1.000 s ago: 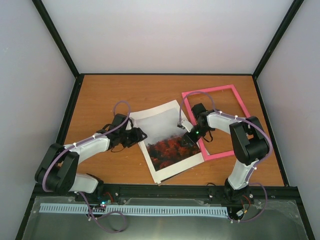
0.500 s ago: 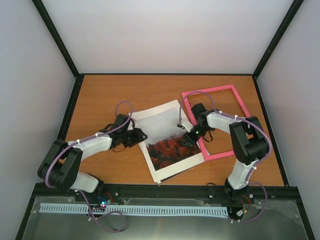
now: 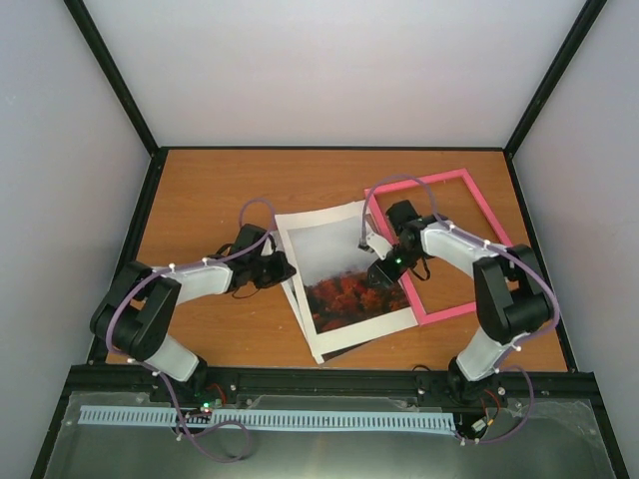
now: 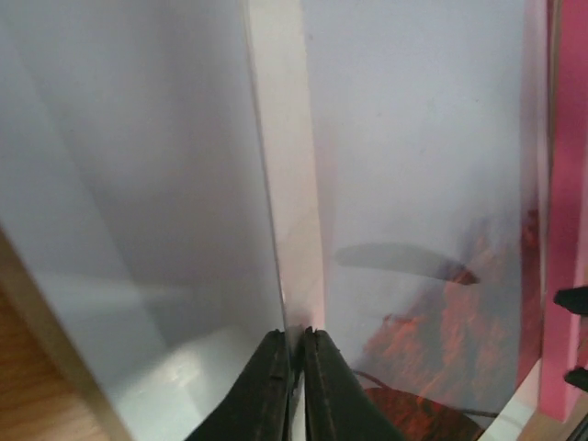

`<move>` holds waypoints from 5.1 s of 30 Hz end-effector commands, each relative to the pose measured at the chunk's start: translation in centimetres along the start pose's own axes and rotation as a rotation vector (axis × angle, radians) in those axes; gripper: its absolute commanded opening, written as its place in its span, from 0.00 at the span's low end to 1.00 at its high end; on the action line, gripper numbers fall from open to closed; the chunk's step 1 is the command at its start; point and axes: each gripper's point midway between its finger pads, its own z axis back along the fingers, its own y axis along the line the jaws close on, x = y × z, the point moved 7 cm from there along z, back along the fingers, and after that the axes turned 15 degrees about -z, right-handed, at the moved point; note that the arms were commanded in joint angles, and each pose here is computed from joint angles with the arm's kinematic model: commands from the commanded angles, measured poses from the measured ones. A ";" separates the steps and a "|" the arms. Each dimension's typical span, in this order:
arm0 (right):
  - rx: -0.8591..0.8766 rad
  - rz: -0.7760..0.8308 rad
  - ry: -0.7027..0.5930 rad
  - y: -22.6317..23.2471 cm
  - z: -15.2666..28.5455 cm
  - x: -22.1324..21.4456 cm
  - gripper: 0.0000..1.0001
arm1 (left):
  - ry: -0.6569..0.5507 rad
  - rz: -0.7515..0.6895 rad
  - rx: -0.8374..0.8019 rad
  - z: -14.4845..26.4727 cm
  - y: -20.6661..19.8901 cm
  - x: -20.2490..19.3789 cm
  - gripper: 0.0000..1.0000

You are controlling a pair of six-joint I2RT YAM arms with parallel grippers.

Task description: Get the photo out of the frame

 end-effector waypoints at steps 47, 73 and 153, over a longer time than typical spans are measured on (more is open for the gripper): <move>0.007 0.078 -0.142 1.8 2.8 -0.6 0.48 | 0.027 -0.715 0.009 4.5 -12.1 -7.8 0.45; -0.010 0.078 -0.093 1.2 1.7 -1.1 0.48 | 0.221 0.043 -0.090 3.7 -7.3 -16.5 0.60; -0.052 0.073 0.009 0.2 -0.3 -2.3 0.49 | 0.296 -1.120 0.496 2.0 -12.9 -20.1 0.52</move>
